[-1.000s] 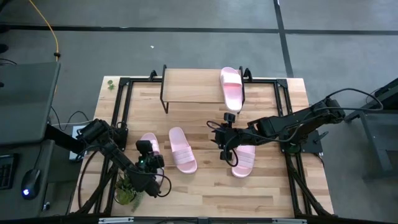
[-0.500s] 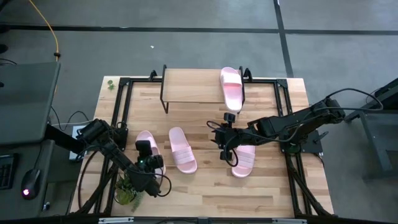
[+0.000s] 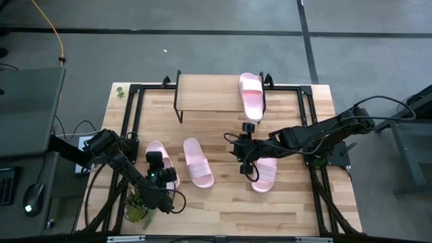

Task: Pick and place slides into the shelf
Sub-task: Put the white slide on the shelf

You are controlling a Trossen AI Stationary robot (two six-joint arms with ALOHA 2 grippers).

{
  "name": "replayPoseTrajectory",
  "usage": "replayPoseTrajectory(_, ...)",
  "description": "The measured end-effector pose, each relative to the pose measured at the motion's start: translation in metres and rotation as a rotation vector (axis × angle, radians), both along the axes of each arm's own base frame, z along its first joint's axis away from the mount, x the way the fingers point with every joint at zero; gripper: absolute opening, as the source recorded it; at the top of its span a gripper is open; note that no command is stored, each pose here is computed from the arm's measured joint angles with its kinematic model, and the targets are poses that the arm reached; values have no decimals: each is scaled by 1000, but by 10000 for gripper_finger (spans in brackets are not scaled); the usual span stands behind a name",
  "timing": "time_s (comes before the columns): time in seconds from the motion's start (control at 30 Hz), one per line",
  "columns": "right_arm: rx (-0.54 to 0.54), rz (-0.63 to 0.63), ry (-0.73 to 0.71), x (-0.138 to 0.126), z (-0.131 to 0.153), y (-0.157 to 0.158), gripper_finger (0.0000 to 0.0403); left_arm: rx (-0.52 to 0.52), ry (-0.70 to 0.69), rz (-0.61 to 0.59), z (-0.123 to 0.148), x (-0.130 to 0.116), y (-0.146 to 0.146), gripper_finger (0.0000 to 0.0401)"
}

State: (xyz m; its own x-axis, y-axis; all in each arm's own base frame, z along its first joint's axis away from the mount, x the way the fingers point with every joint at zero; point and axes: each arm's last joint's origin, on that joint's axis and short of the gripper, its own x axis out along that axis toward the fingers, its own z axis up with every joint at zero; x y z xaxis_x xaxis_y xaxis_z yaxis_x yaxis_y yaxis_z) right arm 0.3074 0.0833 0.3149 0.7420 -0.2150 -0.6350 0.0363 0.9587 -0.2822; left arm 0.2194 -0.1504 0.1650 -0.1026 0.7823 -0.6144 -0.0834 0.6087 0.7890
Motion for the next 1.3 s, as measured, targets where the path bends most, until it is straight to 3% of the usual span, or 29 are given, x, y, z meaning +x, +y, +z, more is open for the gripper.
replayPoseTrajectory(0.2,-72,8,-8,-4,1,10,147,-31,-57,-39,14,10,-7,2)
replayPoseTrajectory(0.53,-72,12,-12,-5,1,14,147,-87,-41,7,17,11,-9,16)
replayPoseTrajectory(0.77,-72,12,-12,-5,1,14,147,-133,-96,-2,13,15,-13,90)
replayPoseTrajectory(1.0,-70,11,-13,-5,1,14,147,-82,-187,1,14,17,-12,175)
replayPoseTrajectory(1.3,-69,10,-14,-5,1,14,147,-41,-209,7,9,13,-8,197)
